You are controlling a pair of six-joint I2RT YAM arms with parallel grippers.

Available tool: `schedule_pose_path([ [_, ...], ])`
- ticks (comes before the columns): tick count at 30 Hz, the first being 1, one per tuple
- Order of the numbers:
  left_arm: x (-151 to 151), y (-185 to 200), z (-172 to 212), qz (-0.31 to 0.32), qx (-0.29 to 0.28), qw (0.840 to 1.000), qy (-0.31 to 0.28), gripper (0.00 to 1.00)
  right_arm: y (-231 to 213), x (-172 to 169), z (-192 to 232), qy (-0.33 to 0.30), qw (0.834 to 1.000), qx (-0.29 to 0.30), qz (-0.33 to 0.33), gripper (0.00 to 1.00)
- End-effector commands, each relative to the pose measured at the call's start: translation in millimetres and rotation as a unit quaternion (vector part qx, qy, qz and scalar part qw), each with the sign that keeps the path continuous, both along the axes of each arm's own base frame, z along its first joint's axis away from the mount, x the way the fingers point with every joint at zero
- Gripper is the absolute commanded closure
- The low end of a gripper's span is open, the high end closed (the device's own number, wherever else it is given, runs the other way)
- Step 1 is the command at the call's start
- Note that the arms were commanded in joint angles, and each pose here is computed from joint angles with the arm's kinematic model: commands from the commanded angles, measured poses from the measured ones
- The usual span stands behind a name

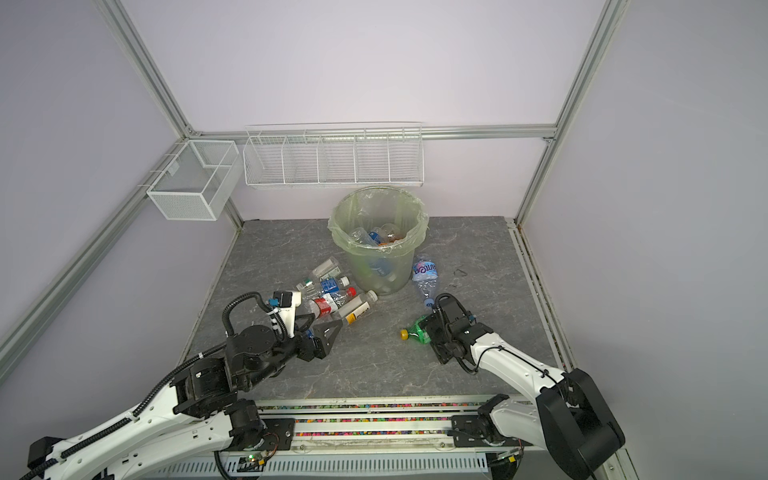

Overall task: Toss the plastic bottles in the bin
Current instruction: 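Lower the right gripper onto the green bottle and close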

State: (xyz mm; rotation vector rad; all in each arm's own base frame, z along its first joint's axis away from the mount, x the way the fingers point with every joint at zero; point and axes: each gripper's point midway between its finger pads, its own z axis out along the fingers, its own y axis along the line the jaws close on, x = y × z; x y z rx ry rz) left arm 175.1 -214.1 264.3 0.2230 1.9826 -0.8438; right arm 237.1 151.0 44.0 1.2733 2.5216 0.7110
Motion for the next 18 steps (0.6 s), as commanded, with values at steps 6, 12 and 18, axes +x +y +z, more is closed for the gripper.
schedule_pose_path([
  [6,-2,5,-2,0.005,-0.006,1.000,0.005,0.03,0,10,-11,0.038,0.998,0.010,-0.053,0.11],
  [12,-3,6,-1,0.004,-0.006,1.000,0.006,0.03,5,16,-26,0.054,0.997,0.013,-0.056,0.11],
  [18,-4,8,-1,0.005,-0.004,1.000,0.005,0.03,6,19,-34,0.075,0.996,0.008,-0.053,0.11],
])
